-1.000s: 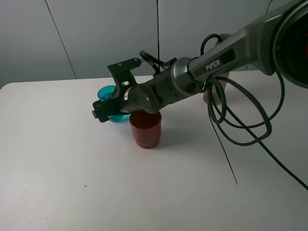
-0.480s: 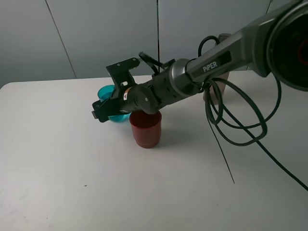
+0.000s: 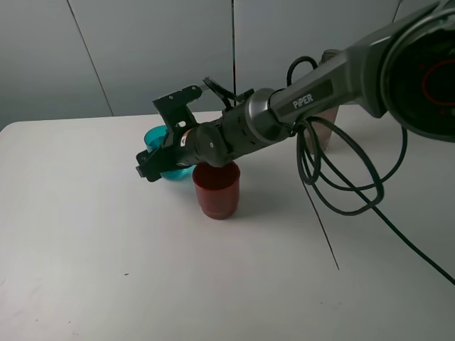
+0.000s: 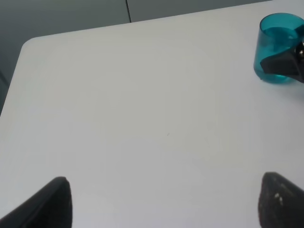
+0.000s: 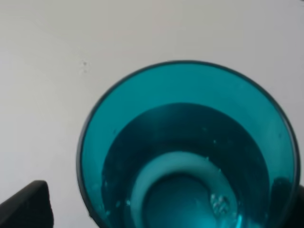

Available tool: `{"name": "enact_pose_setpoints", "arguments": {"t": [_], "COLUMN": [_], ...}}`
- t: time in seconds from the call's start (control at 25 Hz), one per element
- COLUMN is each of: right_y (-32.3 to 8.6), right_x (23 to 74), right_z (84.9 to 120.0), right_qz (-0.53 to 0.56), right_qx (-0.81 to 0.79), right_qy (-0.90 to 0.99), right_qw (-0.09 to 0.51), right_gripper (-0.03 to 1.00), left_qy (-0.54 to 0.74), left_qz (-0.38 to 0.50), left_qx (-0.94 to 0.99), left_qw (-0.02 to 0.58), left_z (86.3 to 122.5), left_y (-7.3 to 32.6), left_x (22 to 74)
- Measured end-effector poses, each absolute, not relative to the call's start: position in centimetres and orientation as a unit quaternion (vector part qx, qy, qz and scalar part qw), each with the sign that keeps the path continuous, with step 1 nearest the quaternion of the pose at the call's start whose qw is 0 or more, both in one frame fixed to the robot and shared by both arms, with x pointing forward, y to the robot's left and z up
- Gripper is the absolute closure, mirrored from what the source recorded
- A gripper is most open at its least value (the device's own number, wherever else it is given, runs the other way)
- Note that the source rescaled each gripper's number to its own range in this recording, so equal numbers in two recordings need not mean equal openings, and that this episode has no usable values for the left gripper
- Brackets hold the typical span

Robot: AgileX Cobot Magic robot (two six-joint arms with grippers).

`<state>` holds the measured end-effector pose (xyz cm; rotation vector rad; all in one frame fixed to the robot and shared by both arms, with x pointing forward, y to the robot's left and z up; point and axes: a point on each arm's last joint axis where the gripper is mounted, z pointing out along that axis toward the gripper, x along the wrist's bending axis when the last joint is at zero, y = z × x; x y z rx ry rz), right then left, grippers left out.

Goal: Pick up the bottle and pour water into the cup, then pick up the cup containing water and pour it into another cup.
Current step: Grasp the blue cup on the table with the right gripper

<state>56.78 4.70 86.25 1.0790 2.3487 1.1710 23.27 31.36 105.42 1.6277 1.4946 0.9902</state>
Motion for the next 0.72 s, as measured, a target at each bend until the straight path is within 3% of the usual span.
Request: {"name": "enact_pose_setpoints", "arguments": {"t": [0.72], "right_y": [5.0], "right_x": [57.6], "right_z": [84.9], "right_qz": [0.409], "right_qx": [0.372], "right_qy": [0.818], "right_qw": [0.159], "right_gripper": [-0.03], "left_qy": [0.578], "left_qz": [0.383], "left_qx": [0.629], "left_qw": [0.352], "left_z": [105.4], "left_y": [31.4], "left_x": [23.3]}}
